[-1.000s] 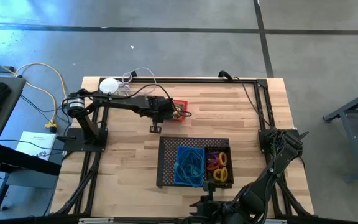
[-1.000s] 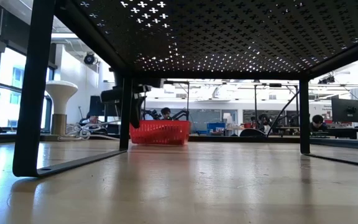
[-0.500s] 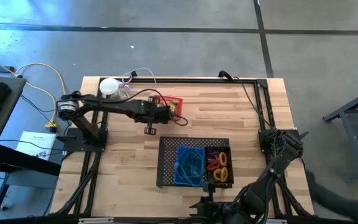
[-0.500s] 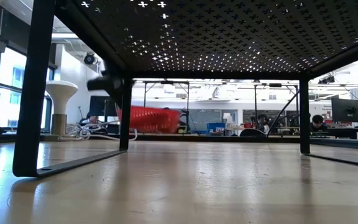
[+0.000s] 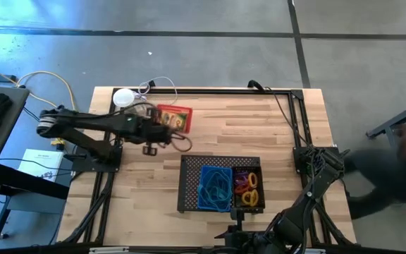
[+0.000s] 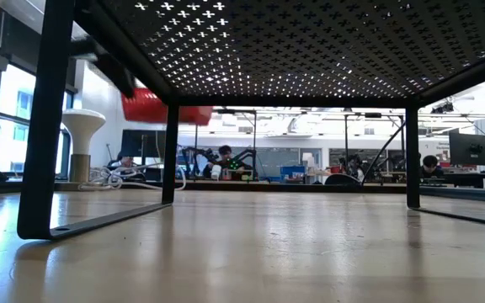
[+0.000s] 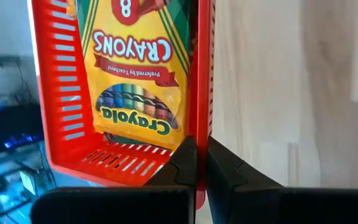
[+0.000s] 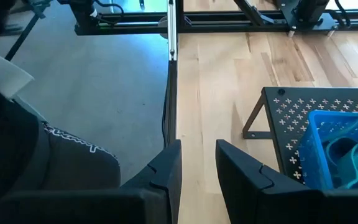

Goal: Pick & Place Office Desk Supplies
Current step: Put the red bin with crayon boxes on the shelf

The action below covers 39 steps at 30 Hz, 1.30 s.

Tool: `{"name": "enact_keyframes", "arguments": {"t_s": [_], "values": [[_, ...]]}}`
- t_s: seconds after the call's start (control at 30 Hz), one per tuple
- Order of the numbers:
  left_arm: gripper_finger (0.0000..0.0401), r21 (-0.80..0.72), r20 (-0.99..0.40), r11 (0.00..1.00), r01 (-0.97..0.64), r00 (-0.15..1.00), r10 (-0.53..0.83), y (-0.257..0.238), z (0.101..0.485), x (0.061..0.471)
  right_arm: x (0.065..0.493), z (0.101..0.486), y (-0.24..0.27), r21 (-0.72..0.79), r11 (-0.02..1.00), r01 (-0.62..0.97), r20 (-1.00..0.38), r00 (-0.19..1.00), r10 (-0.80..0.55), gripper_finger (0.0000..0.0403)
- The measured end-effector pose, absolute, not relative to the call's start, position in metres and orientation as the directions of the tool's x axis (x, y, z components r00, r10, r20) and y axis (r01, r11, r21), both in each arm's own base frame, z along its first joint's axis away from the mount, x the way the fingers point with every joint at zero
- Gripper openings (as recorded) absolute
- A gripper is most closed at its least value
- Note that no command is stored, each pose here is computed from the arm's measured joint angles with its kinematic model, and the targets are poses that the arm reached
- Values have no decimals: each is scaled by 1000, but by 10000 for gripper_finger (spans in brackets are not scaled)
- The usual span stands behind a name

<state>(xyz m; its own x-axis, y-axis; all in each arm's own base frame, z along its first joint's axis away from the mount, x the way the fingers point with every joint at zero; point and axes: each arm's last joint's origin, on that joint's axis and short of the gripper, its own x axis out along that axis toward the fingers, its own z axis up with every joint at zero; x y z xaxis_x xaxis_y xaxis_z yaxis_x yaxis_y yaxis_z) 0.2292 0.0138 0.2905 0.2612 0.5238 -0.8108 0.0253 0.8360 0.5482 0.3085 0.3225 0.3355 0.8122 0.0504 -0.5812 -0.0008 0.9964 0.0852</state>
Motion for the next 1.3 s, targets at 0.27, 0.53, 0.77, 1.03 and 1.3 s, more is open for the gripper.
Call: {"name": "enact_keyframes", "arguments": {"t_s": [0.27,0.53,0.77,1.03,1.3], "values": [[6,548,-806,817,179,375,458,-22,320,176,310,337,324,106,994,-1,-566,822,61,85],[9,488,-814,742,460,547,196,-61,336,133,310,338,325,121,993,-3,-555,829,70,85],[10,572,-747,548,610,663,40,-89,344,125,311,338,325,165,986,28,-554,829,70,85],[5,629,-700,393,670,709,-89,-111,345,146,311,339,325,194,980,38,-545,835,76,85],[4,607,-758,261,750,646,-93,-116,325,188,313,343,328,238,971,32,-512,854,97,85]]}}
